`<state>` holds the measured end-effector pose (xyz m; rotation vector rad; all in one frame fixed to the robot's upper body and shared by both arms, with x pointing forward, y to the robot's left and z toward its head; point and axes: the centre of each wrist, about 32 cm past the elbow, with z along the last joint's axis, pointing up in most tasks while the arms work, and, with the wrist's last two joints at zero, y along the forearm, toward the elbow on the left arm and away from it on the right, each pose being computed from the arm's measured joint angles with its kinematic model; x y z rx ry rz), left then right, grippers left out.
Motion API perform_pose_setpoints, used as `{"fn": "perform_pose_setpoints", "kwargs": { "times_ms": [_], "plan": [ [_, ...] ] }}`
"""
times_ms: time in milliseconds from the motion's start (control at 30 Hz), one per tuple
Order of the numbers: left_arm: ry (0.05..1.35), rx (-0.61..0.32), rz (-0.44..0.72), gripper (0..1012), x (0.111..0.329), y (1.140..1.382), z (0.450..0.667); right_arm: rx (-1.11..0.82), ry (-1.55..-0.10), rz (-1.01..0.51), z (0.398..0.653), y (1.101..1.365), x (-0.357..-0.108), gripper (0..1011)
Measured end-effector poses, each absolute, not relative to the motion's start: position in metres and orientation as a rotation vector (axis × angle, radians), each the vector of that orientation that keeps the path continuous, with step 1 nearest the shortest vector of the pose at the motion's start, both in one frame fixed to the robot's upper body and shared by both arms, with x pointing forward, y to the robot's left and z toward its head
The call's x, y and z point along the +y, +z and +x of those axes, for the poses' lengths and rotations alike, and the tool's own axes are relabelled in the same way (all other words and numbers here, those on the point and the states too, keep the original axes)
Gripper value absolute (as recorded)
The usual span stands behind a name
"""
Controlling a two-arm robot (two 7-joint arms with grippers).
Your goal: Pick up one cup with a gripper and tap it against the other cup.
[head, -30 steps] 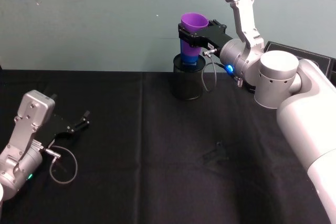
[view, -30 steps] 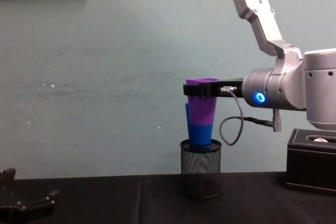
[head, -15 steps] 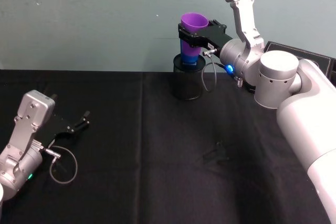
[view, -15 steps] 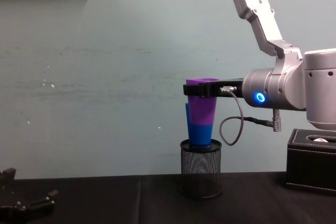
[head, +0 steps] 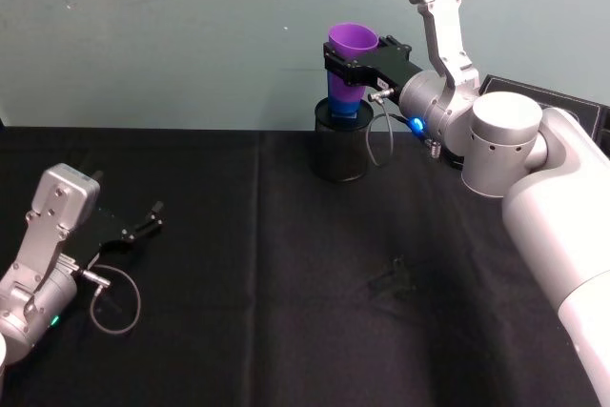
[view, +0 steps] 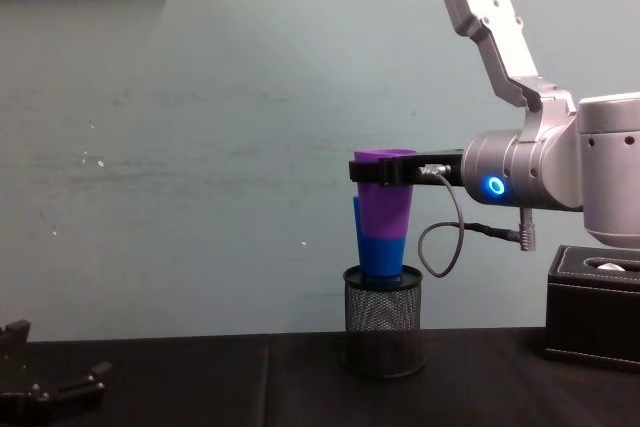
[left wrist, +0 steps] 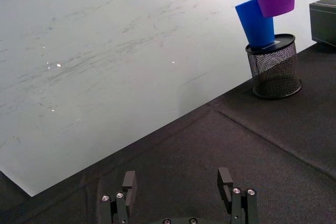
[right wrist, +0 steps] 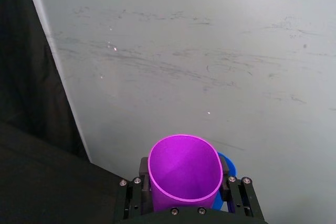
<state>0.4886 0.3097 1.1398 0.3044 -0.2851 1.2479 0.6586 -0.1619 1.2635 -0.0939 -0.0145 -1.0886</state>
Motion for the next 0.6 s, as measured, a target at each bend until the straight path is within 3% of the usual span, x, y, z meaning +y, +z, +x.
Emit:
{"fn": "perform_pose_setpoints", "kwargs": {
  "times_ms": [600],
  "plan": [
    [1.248,-0.285,0.305,1011,0.3097,1.1398,0.4886,-0.014,-1.089,-0.094,0.6586,1.2635,-0.1619,731]
  ]
}}
